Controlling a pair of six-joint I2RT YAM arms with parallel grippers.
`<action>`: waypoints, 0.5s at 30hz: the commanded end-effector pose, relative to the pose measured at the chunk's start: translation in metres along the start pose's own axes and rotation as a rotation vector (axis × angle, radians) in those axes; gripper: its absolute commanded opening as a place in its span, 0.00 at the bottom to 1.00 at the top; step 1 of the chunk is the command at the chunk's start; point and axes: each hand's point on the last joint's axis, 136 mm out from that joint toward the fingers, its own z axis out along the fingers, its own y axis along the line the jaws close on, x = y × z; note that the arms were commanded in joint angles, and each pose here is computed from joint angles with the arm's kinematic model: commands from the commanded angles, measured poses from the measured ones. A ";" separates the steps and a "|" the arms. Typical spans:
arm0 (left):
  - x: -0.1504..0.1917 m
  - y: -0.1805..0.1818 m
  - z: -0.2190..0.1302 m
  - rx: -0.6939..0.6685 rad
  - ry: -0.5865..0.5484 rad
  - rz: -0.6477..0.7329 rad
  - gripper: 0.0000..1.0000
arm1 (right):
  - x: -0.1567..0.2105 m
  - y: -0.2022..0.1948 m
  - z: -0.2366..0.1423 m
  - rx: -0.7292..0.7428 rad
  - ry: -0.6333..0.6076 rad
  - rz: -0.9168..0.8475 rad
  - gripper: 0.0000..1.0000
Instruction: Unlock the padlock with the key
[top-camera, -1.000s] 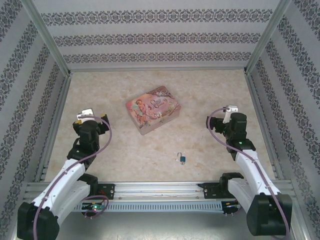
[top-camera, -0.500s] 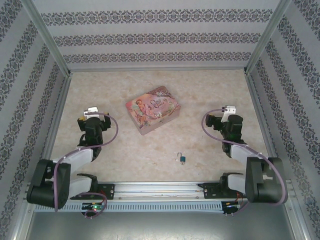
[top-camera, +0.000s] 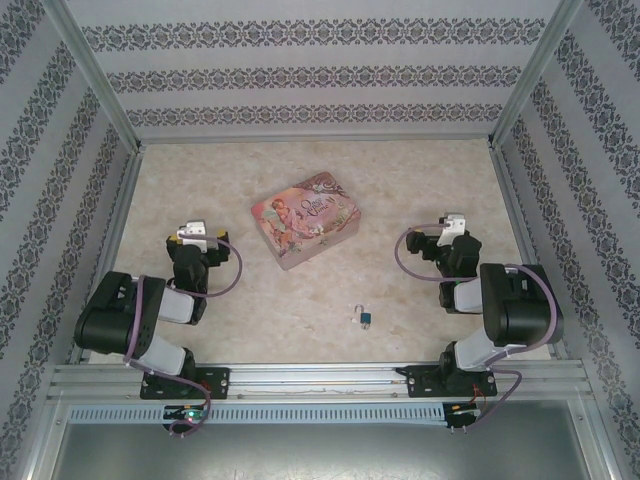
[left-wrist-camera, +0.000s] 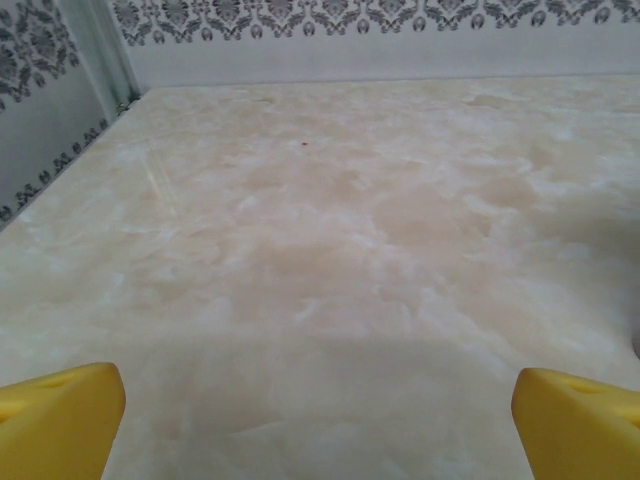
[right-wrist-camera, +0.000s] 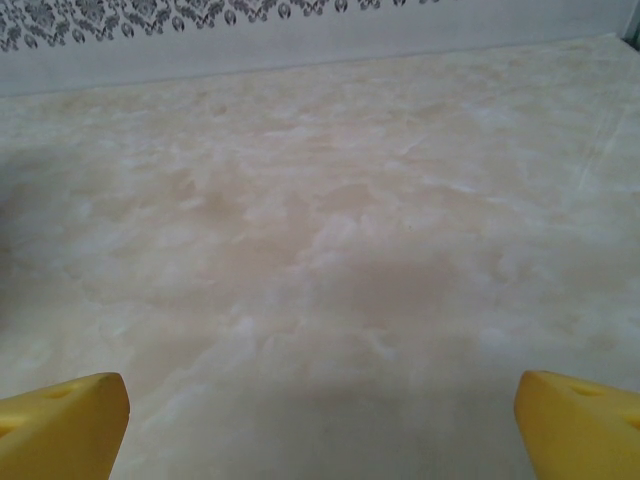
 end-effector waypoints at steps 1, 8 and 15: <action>-0.021 -0.008 0.000 0.062 -0.140 0.003 0.99 | -0.032 0.006 -0.001 -0.040 -0.107 -0.021 0.98; -0.017 -0.018 0.015 0.102 -0.056 0.033 0.99 | -0.023 0.009 0.014 -0.022 -0.015 -0.046 0.98; -0.012 -0.009 0.038 0.108 0.070 -0.017 0.99 | -0.033 0.007 0.020 0.031 -0.024 -0.068 0.98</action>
